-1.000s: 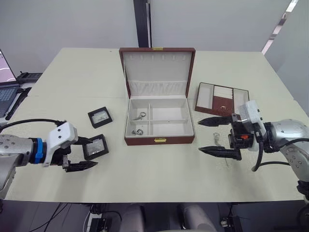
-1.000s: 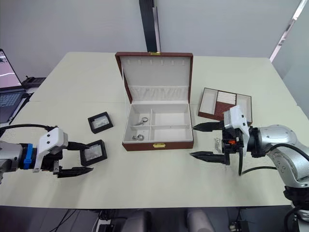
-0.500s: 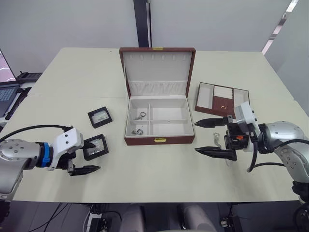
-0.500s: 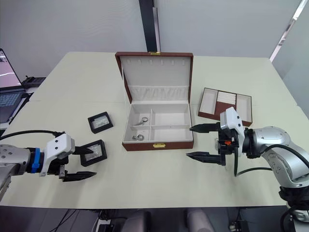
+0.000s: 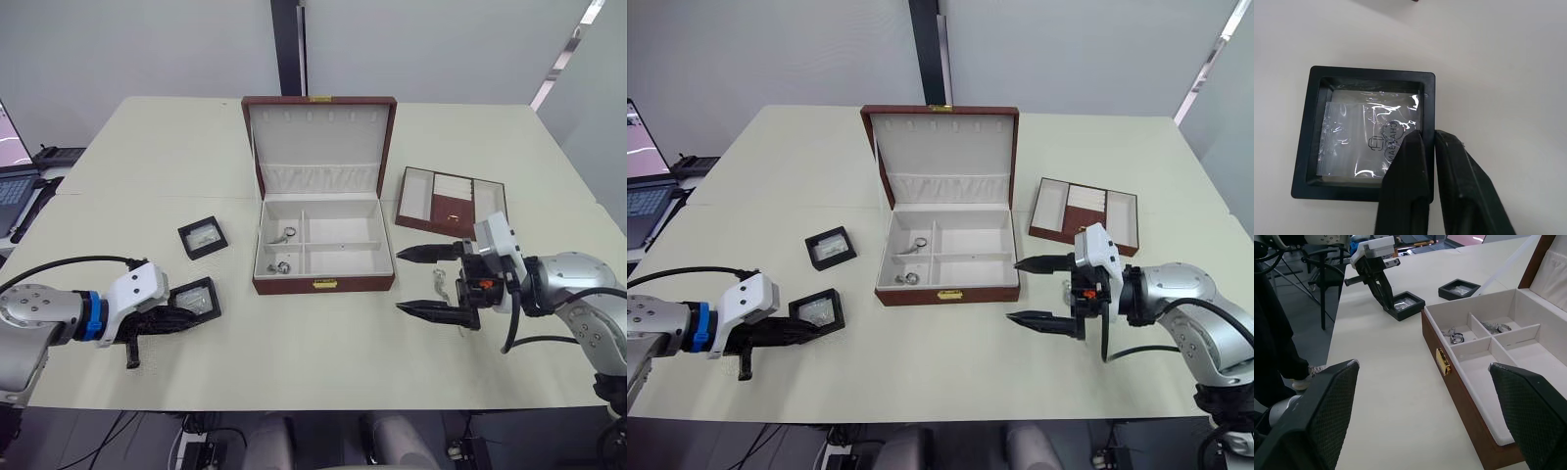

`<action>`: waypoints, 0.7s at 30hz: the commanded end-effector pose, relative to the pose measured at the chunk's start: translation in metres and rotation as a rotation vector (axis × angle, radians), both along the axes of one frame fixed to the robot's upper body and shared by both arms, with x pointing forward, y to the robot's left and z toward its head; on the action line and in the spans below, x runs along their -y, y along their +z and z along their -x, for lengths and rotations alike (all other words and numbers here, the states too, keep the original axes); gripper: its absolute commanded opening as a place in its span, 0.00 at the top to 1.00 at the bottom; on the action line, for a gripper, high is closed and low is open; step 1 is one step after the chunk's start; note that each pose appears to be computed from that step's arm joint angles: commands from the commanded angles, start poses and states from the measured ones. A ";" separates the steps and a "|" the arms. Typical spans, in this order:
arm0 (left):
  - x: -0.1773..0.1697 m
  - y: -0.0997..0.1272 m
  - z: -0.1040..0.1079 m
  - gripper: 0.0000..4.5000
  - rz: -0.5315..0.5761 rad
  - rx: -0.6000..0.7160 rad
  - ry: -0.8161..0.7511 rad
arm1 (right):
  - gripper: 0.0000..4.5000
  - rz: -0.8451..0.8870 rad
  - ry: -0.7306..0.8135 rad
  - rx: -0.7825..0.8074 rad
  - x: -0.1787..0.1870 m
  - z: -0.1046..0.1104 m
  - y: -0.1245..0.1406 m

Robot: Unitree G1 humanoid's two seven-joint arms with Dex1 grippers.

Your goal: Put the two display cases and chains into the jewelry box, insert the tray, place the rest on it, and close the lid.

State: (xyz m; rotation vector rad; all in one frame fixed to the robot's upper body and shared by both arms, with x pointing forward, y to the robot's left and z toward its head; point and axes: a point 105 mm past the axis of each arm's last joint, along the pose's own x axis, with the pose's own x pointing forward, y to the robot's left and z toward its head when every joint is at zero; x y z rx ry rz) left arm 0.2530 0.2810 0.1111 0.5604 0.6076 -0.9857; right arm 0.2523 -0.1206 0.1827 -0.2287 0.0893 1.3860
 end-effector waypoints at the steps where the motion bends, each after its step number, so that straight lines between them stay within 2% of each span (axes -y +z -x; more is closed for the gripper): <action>1: 0.000 0.002 -0.003 1.00 -0.007 0.017 -0.005 | 0.00 0.005 -0.003 0.063 0.001 0.001 0.011; 11: 0.000 0.011 -0.009 1.00 -0.015 0.052 0.002 | 0.00 -0.010 -0.001 0.081 0.001 0.004 0.019; 21: 0.034 0.071 -0.031 1.00 -0.021 0.135 -0.092 | 0.00 -0.047 -0.108 0.115 0.013 -0.003 0.035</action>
